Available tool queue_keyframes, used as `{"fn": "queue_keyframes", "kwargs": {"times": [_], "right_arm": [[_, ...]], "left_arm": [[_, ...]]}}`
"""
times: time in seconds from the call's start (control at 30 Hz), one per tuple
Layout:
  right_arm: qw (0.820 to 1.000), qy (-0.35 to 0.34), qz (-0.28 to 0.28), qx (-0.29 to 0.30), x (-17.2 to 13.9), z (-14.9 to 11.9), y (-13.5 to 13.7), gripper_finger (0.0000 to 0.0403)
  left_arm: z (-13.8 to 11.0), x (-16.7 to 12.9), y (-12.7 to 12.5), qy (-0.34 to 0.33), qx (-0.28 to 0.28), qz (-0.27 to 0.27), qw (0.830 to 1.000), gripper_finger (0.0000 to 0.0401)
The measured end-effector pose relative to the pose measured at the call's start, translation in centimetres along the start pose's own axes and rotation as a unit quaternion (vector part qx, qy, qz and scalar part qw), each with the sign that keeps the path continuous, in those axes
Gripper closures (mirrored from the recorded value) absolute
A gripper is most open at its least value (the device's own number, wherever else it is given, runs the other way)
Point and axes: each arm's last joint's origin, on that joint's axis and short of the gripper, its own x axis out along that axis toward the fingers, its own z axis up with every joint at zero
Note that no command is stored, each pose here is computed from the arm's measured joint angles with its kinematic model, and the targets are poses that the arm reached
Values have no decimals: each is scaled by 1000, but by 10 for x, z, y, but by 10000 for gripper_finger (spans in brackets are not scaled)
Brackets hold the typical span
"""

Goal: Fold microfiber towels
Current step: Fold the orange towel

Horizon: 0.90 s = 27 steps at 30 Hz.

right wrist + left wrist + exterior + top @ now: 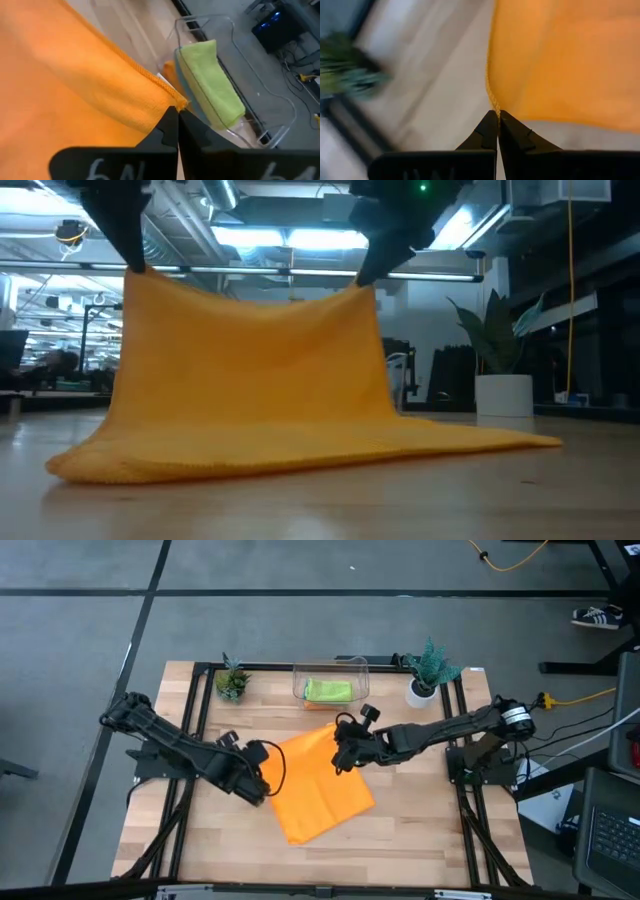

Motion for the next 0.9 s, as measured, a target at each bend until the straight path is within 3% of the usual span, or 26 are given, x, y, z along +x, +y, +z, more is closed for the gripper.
{"fn": "queue_keyframes", "kwargs": {"times": [0.2,0.3,0.73,0.9], "right_arm": [[1000,17,12,-18,0,-23,13,403],[999,34,22,-17,-1,-44,22,403],[995,55,75,-20,-31,-108,61,403],[994,59,88,-6,-42,-125,69,403]], "left_arm": [[5,-7,-27,-58,-41,-111,991,401],[2,-8,-42,-69,-42,-139,987,401],[-36,30,-121,-62,24,-139,988,401],[-49,31,-133,-64,37,-151,986,401]]}}
